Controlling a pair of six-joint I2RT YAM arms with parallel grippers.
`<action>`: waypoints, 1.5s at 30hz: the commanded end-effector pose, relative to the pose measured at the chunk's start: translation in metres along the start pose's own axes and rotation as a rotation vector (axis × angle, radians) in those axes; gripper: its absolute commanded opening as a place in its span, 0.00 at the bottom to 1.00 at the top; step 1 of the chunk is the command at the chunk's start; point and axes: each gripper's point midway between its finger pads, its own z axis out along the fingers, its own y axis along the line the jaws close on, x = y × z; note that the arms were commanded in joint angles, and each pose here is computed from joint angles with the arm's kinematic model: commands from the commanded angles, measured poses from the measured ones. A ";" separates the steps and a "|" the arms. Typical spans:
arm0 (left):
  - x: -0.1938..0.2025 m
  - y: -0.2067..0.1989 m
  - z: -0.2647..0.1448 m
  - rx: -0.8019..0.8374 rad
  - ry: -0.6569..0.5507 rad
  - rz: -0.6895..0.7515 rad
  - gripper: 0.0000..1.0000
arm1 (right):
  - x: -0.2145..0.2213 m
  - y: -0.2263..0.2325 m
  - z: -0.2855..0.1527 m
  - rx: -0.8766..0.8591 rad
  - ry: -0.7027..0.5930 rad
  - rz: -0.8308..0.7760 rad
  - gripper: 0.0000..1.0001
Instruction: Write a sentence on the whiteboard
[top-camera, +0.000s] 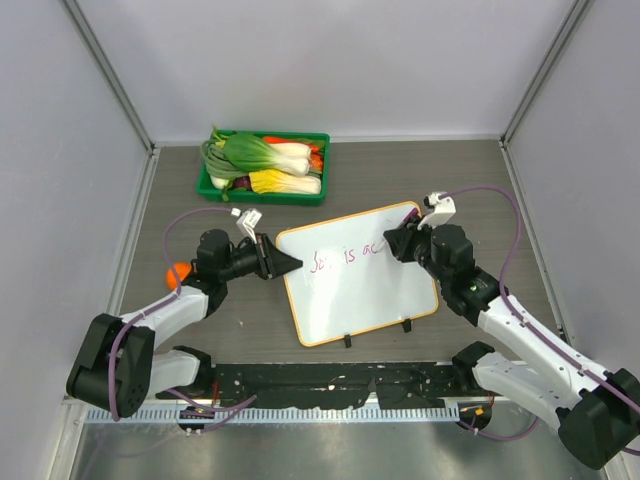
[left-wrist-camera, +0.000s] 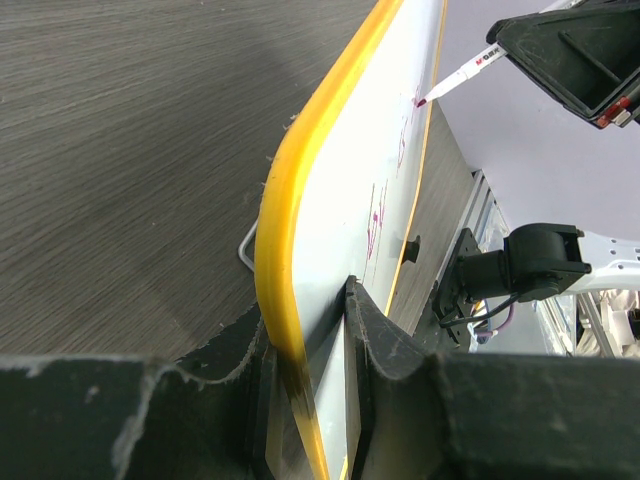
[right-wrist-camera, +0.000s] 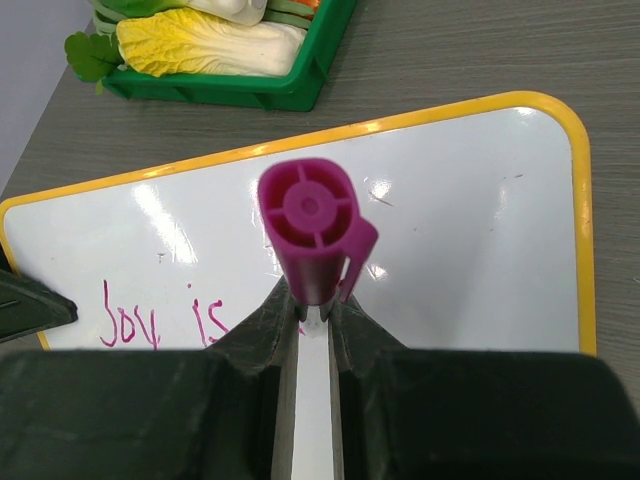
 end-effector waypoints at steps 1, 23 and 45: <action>0.017 0.043 -0.003 -0.165 0.023 0.084 0.00 | -0.040 0.005 -0.005 0.013 -0.121 -0.005 0.01; 0.017 0.042 -0.003 -0.162 0.023 0.086 0.00 | -0.072 0.010 0.008 0.037 -0.221 0.037 0.01; 0.017 0.042 -0.004 -0.161 0.024 0.088 0.00 | -0.035 -0.001 0.004 0.041 -0.134 0.032 0.01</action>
